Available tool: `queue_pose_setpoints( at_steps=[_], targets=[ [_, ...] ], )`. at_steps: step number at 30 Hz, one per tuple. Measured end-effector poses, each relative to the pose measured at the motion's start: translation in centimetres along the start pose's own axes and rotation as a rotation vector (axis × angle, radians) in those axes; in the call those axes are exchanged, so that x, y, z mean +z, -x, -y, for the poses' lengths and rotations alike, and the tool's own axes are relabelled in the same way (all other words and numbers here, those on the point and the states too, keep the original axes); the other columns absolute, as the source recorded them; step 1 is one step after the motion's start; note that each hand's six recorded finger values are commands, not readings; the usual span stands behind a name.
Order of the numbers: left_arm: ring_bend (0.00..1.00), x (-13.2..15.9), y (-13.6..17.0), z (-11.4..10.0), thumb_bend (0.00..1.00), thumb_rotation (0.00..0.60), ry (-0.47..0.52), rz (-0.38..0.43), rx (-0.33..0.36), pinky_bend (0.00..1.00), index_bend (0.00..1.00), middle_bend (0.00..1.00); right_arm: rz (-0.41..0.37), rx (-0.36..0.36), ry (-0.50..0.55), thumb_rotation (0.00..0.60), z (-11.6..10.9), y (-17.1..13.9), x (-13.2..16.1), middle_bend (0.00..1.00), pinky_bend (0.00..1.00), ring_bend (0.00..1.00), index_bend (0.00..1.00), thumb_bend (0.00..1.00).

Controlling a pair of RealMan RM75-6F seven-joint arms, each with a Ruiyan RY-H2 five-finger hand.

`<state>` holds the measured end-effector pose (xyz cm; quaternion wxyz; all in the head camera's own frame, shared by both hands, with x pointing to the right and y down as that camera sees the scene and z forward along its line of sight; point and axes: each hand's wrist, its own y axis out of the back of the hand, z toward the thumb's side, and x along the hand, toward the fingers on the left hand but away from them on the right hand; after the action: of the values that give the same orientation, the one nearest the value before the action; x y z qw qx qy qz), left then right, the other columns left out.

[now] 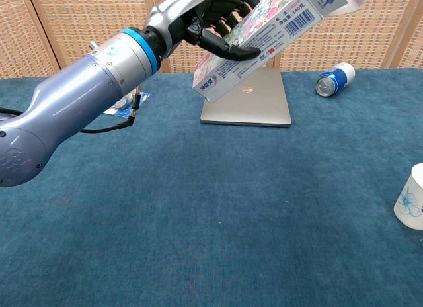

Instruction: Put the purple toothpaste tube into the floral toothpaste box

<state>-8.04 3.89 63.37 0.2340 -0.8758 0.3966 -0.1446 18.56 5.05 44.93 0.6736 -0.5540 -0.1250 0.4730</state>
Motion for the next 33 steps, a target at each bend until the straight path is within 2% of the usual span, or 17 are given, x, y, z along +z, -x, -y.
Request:
queue_pose_setpoints(
  at_steps=[2,4,5,7,8,11,15,20,24,28,30,33],
  targets=[
    [0.44,0.3,0.0,0.2,0.25,0.6,0.001,0.005,-0.005,0.42,0.55,0.54,-0.007,-0.003,-0.009,0.6,-0.2,0.1,0.3,0.54,0.5,0.46,0.57,0.6],
    [0.44,0.6,-0.1,0.4,0.25,0.6,0.013,0.008,-0.004,0.42,0.55,0.54,-0.012,-0.005,-0.015,0.6,-0.3,0.2,0.6,0.35,0.43,0.36,0.37,0.39],
    [0.44,0.7,-0.1,0.4,0.25,0.6,0.019,0.009,-0.003,0.42,0.55,0.54,-0.018,-0.007,-0.021,0.6,-0.4,0.2,0.8,0.2,0.29,0.23,0.19,0.21],
    [0.44,0.8,-0.2,0.5,0.25,0.6,0.035,0.008,0.001,0.42,0.55,0.54,-0.028,-0.013,-0.026,0.6,-0.6,0.3,1.1,0.02,0.06,0.03,0.01,0.01],
    [0.44,0.8,-0.3,0.6,0.25,0.6,0.044,0.007,0.003,0.42,0.55,0.54,-0.031,-0.018,-0.025,0.6,-0.7,0.3,1.3,0.0,0.0,0.0,0.0,0.0],
    [0.44,1.0,-0.3,0.7,0.25,0.6,0.081,0.004,0.012,0.42,0.55,0.54,-0.032,-0.05,-0.02,0.6,-1.4,0.2,1.3,0.0,0.0,0.0,0.0,0.0],
    [0.44,1.0,-0.5,0.9,0.25,0.6,0.156,-0.008,0.022,0.42,0.55,0.55,0.003,-0.144,-0.014,0.6,-3.2,0.1,0.3,0.0,0.0,0.0,0.0,0.0],
    [0.44,0.8,-0.5,0.9,0.25,0.6,0.188,-0.016,0.025,0.42,0.55,0.55,0.082,-0.216,-0.004,0.6,-4.3,-0.7,-2.4,0.0,0.0,0.0,0.0,0.0],
    [0.44,0.6,-0.3,0.5,0.25,0.6,0.221,-0.018,0.031,0.42,0.55,0.55,0.148,-0.22,0.019,0.6,-4.0,-1.4,-4.9,0.0,0.0,0.0,0.0,0.0],
    [0.44,-0.1,0.3,-0.5,0.25,0.6,0.246,-0.022,0.033,0.42,0.55,0.55,0.232,-0.171,0.074,0.6,-1.6,-2.2,-8.2,0.0,0.0,0.0,0.0,0.0],
    [0.44,-0.7,0.8,-1.0,0.25,0.6,0.197,-0.029,0.018,0.42,0.55,0.55,0.275,-0.13,0.113,0.6,0.6,-2.8,-10.1,0.0,0.0,0.0,0.0,0.0],
    [0.44,-2.2,1.9,-2.2,0.25,0.6,0.047,-0.056,-0.025,0.42,0.55,0.55,0.323,-0.073,0.166,0.6,4.3,-3.8,-12.3,0.0,0.0,0.0,0.0,0.0]
  ],
)
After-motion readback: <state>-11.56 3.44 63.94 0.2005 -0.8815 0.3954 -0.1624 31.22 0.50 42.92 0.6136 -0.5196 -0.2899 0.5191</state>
